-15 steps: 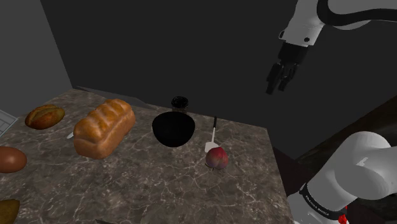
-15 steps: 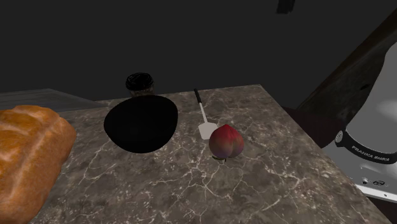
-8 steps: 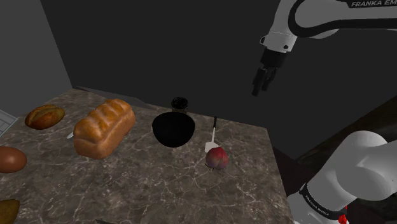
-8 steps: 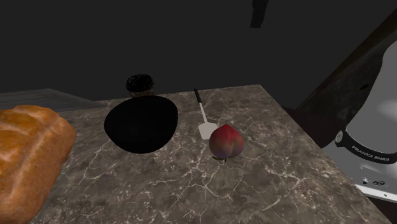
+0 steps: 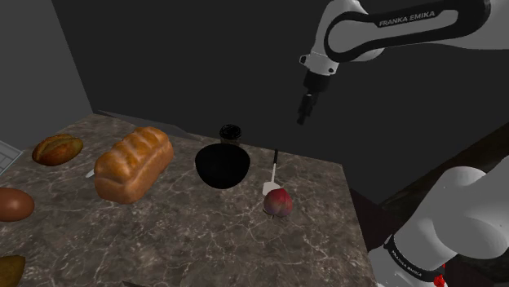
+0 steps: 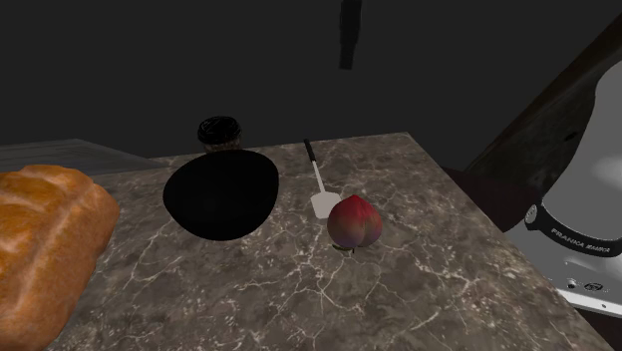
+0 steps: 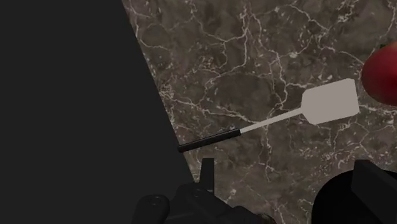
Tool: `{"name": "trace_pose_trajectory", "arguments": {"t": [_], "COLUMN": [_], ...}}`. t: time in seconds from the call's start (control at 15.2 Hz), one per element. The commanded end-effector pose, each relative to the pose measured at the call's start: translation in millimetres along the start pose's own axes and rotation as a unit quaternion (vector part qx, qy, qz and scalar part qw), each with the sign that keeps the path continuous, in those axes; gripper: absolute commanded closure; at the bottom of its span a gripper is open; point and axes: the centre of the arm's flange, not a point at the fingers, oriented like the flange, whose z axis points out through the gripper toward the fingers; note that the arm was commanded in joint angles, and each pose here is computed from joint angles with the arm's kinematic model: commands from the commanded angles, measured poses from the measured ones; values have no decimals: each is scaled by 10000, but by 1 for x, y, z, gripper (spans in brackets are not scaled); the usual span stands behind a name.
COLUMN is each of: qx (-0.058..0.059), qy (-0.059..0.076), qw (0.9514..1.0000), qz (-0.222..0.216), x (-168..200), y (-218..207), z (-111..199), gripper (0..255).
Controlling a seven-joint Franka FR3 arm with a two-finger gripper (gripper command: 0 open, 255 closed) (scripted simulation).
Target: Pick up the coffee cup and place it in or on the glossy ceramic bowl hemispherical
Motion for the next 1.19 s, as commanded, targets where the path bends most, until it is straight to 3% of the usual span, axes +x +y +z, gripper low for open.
{"name": "trace_pose_trajectory", "arguments": {"t": [0.0,0.26,0.53,0.79,1.12], "qx": [-22,-60,-97,-134,-179], "qy": [29,79,129,178,239], "qw": [9994,9952,9869,9745,9534], "qz": [-334,-971,-1604,-2231,-3001], "x": [23,69,114,159,214], "y": [3,5,2,-6,-25], "z": [13,37,60,83,111], "gripper": [0,0,0,0,0]}}
